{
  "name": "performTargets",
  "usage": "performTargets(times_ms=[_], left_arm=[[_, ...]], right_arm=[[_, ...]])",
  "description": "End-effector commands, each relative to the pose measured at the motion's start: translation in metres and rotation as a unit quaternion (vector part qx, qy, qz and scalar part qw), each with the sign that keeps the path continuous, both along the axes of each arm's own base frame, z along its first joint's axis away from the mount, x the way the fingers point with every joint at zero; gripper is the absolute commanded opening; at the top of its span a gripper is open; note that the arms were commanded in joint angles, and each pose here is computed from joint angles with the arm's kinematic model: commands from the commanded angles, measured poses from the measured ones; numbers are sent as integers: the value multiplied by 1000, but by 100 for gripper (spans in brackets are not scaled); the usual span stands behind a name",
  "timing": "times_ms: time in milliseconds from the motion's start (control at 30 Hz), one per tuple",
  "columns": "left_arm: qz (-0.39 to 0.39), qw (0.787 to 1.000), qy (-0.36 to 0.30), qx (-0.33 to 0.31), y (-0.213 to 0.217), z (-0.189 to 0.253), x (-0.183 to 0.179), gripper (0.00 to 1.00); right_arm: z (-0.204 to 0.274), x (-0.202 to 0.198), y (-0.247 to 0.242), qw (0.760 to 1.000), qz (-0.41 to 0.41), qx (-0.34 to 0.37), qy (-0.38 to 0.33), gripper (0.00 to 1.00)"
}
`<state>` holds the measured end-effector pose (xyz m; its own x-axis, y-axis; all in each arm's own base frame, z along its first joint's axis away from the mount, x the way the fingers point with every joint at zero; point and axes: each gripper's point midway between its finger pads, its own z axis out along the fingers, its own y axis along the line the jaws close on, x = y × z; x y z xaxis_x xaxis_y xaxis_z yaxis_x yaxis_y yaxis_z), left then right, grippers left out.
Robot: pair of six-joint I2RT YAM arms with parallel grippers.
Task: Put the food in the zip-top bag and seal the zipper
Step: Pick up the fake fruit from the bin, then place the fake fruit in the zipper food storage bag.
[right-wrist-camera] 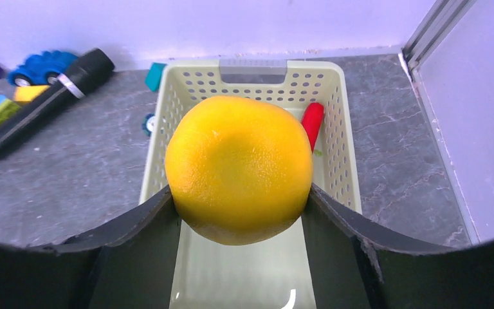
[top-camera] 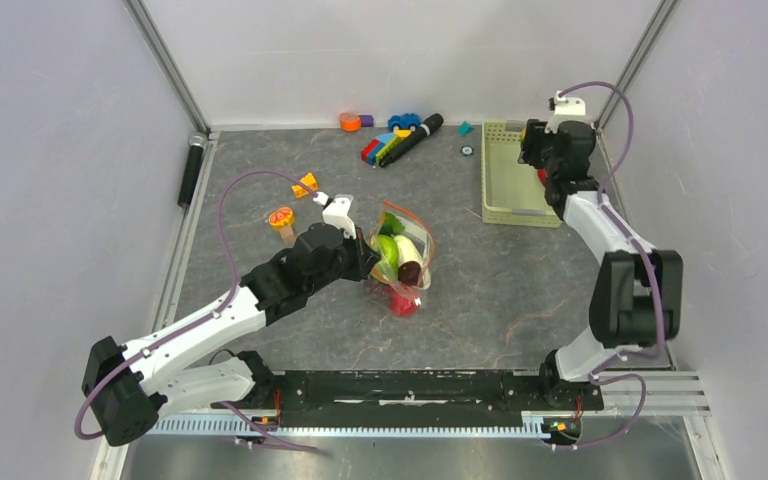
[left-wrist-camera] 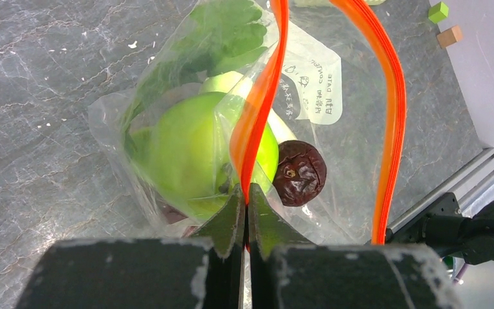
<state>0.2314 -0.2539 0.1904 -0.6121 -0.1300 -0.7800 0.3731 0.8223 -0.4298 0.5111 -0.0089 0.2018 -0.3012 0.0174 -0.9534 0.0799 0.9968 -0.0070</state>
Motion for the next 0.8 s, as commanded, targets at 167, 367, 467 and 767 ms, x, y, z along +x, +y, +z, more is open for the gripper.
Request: performTargets(times_ms=[167, 367, 467, 767], left_arm=[[-11, 999, -22, -27, -8, 18, 3, 2], [-14, 999, -20, -26, -10, 18, 2, 2], [-15, 999, -21, -26, -9, 19, 2, 2], [-12, 999, -25, -27, -6, 21, 1, 2]], right_arm=[[83, -50, 55, 989, 109, 44, -85, 42], [112, -91, 125, 973, 218, 17, -74, 42], [117, -119, 168, 951, 303, 15, -55, 43], [119, -212, 258, 830, 556, 8, -44, 43]])
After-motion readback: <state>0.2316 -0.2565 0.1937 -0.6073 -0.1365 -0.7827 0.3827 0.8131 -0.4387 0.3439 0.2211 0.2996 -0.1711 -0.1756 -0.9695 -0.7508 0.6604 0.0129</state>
